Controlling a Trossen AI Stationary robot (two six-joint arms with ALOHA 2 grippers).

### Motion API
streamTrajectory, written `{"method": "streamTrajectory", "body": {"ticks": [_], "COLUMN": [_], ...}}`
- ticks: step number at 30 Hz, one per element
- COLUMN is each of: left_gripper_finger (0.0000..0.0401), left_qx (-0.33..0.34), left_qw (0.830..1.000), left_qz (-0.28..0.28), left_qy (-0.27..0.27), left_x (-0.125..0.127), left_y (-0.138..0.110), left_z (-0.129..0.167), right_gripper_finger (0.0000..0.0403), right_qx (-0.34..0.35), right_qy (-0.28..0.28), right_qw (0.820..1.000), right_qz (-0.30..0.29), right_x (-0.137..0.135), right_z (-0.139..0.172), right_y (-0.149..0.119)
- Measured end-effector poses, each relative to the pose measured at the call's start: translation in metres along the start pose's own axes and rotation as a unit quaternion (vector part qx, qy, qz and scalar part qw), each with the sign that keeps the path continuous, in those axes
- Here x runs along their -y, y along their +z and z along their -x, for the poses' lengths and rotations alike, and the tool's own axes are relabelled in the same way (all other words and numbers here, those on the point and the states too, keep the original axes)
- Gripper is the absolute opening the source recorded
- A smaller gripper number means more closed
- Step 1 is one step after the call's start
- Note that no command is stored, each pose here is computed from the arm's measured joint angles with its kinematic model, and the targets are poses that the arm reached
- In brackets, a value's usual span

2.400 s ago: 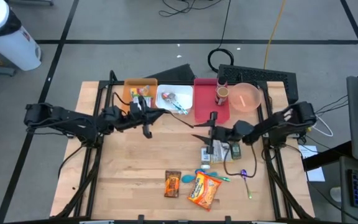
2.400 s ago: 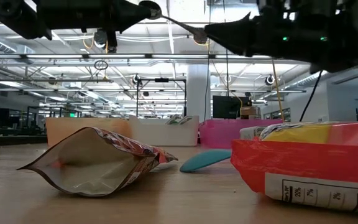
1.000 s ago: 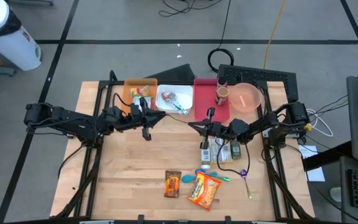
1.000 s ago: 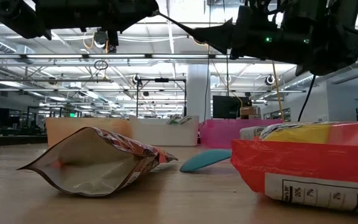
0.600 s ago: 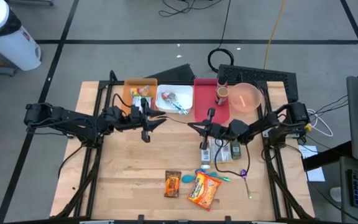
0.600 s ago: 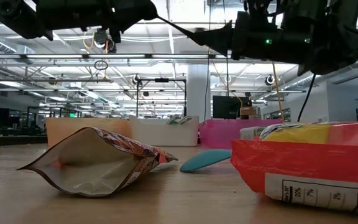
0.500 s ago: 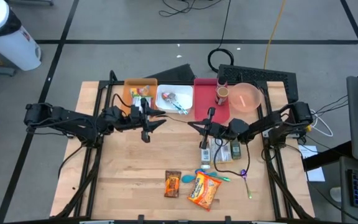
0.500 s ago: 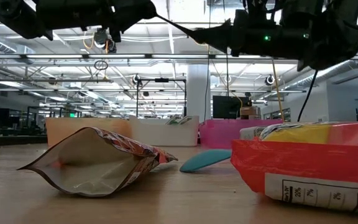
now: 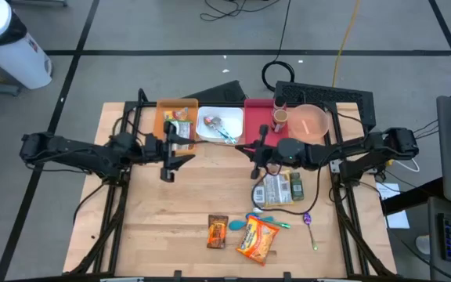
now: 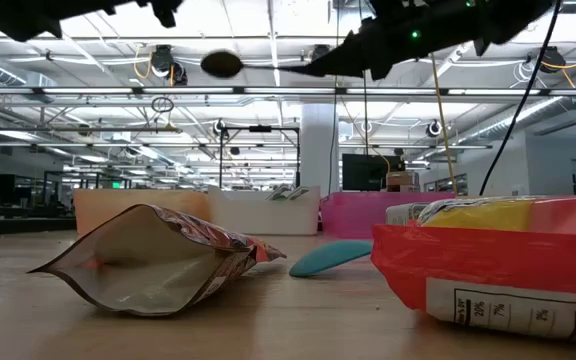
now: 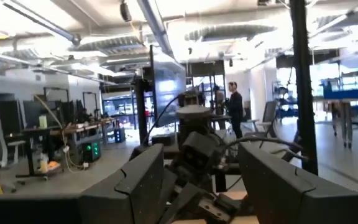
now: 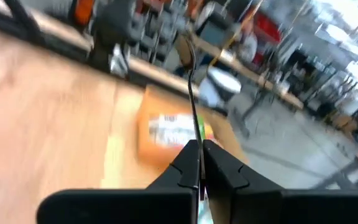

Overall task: Pick & Place Food Item
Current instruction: Put the black spoon into the white bin

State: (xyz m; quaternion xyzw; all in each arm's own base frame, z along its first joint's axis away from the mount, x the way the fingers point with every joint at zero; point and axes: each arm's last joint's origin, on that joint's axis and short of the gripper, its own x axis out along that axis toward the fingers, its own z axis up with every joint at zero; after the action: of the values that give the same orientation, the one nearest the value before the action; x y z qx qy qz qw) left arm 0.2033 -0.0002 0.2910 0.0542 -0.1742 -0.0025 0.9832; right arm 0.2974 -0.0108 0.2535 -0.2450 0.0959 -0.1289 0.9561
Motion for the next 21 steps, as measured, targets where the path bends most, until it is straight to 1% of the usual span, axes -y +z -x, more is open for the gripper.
{"method": "streamTrajectory", "body": {"ticks": [2,5,10,16,21], "left_gripper_finger": [0.021,0.0207,0.0209,0.0204,0.0198], "left_qx": [-0.007,-0.01,-0.022,-0.025,-0.025], "left_qw": [1.0,1.0,1.0,0.999,0.999], "left_qz": [-0.01,-0.01,-0.01,-0.025,-0.032], "left_qy": [-0.004,-0.007,-0.008,-0.009,-0.008], "left_x": [0.001,0.002,0.001,0.002,0.001], "left_y": [0.004,0.01,0.011,0.011,0.01], "left_z": [0.005,0.01,0.014,0.014,0.014], "right_gripper_finger": [0.0,0.0,0.0,0.0,0.0], "right_qx": [-0.03,-0.069,-0.113,-0.171,-0.199], "right_qy": [0.0,-0.026,-0.05,-0.056,-0.052], "right_qw": [1.0,0.997,0.992,0.983,0.978], "right_qz": [0.006,0.019,0.033,0.028,0.021], "right_x": [0.007,0.018,0.031,0.039,0.041], "right_z": [-0.004,-0.01,-0.024,-0.046,-0.069], "right_y": [0.001,0.0,-0.017,-0.041,-0.043]}}
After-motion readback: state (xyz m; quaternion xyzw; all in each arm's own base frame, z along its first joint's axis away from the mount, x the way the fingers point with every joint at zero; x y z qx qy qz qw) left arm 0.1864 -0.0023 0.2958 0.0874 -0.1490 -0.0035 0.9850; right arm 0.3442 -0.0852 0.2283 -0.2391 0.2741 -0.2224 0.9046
